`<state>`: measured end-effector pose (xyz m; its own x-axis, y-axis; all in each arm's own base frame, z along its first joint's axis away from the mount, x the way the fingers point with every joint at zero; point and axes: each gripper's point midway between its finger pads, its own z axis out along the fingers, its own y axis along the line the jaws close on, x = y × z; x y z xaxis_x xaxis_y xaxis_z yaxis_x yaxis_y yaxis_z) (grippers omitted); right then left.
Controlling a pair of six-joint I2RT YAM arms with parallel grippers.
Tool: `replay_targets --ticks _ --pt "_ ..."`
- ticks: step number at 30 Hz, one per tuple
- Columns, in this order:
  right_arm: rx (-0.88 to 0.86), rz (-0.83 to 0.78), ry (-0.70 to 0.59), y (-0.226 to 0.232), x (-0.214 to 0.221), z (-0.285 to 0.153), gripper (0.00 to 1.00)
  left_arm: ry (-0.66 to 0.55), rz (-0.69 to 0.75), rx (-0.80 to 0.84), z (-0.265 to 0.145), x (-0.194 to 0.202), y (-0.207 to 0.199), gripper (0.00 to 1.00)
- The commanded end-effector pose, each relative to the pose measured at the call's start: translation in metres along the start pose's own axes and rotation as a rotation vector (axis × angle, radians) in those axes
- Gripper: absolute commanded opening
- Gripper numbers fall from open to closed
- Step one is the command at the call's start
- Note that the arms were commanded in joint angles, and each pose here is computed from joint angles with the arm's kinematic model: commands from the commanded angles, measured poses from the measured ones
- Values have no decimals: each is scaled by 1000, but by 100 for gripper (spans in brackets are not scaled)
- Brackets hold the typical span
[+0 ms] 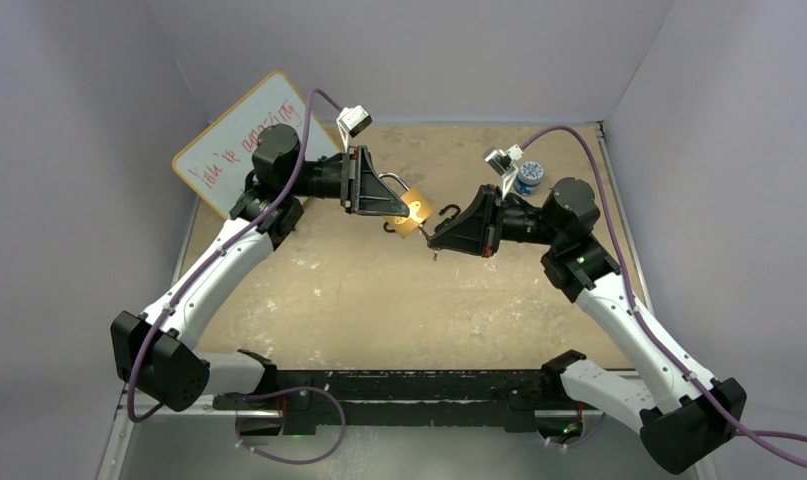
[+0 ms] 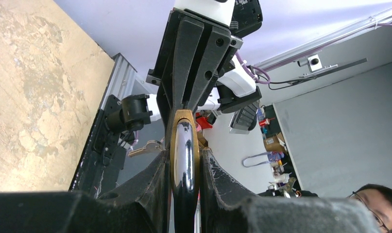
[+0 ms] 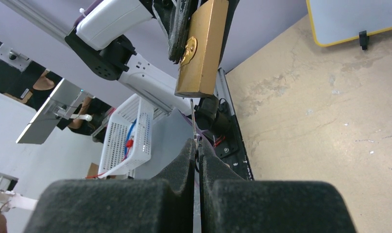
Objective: Unlock with the key
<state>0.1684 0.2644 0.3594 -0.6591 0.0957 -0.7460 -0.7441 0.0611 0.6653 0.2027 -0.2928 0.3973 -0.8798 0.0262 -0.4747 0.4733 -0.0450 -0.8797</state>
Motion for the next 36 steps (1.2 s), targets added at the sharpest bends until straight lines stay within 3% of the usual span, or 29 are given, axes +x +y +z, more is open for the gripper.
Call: replay_targets --ticks 1,26,36 --pt "-38 -82 -44 19 -18 -1 0 -21 136 49 -4 -2 -29 0" --pt "-9 -37 -56 2 -22 6 0 -13 151 52 -5 2 -29 0" --pt "0 61 -36 2 -29 11 0 2 223 5 -9 12 -19 0"
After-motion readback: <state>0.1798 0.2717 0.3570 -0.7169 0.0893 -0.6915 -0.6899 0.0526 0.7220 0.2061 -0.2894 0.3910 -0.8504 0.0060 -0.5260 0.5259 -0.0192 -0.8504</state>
